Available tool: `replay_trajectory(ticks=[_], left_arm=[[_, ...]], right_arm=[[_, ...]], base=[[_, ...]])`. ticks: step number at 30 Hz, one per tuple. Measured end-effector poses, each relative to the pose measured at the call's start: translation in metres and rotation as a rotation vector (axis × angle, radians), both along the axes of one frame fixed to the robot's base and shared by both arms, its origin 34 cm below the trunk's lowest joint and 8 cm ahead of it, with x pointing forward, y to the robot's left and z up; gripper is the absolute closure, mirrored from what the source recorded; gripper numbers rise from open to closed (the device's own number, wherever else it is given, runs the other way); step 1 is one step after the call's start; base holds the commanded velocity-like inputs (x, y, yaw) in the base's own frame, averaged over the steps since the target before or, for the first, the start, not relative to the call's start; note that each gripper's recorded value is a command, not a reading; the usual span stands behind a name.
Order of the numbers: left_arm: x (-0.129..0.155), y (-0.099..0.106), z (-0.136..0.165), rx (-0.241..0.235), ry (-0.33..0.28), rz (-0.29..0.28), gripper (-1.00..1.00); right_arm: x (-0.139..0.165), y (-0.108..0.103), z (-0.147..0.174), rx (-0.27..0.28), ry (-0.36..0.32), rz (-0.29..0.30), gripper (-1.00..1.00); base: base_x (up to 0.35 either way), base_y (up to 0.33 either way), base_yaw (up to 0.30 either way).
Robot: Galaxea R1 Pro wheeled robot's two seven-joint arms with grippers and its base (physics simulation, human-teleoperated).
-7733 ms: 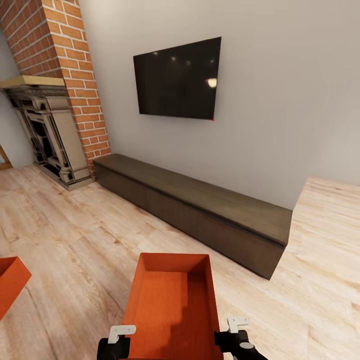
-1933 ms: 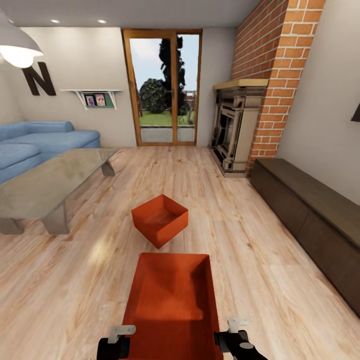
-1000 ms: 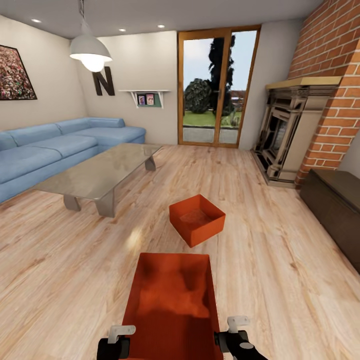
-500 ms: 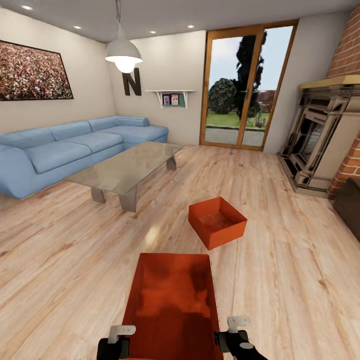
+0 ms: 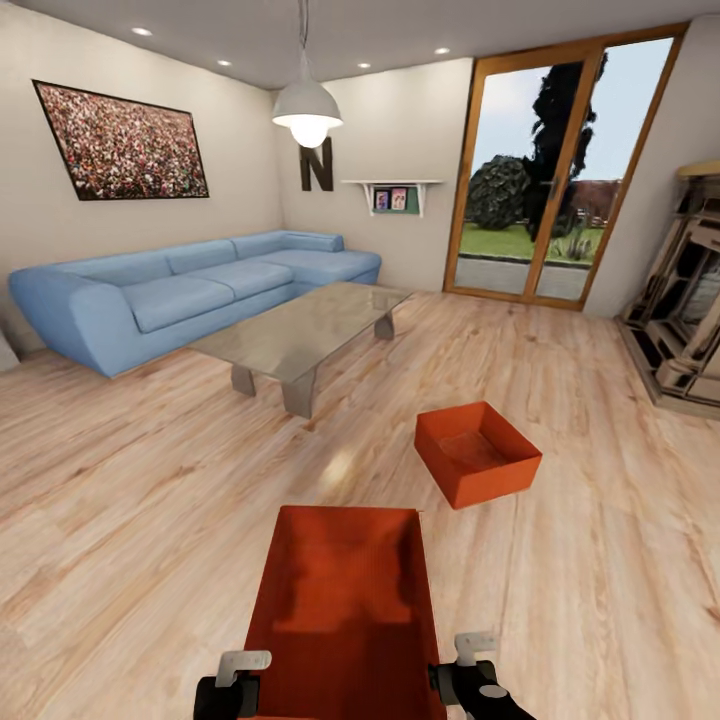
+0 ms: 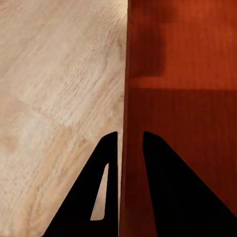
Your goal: Move the two storage containers from the living room to the garage. In the garage, place one container on the floor and stack the other container on top of it (either order is fine).
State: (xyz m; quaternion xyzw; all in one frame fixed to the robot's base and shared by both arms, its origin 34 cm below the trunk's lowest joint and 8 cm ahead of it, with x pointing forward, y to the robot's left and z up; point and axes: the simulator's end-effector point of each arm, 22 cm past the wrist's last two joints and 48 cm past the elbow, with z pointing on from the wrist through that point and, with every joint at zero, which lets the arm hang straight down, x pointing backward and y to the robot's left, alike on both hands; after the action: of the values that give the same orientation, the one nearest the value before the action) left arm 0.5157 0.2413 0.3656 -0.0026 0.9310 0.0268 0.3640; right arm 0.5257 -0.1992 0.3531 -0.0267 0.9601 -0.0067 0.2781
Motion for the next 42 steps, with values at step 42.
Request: replay_trajectory(ticks=[42], left_arm=[[-0.0001,0.0002,0.0,0.0,0.0,-0.001,1.0]], right_arm=[[-0.0001,0.0002,-0.0001,0.0,0.0,0.001,1.0]], base=[[0.0,0.0,0.292]])
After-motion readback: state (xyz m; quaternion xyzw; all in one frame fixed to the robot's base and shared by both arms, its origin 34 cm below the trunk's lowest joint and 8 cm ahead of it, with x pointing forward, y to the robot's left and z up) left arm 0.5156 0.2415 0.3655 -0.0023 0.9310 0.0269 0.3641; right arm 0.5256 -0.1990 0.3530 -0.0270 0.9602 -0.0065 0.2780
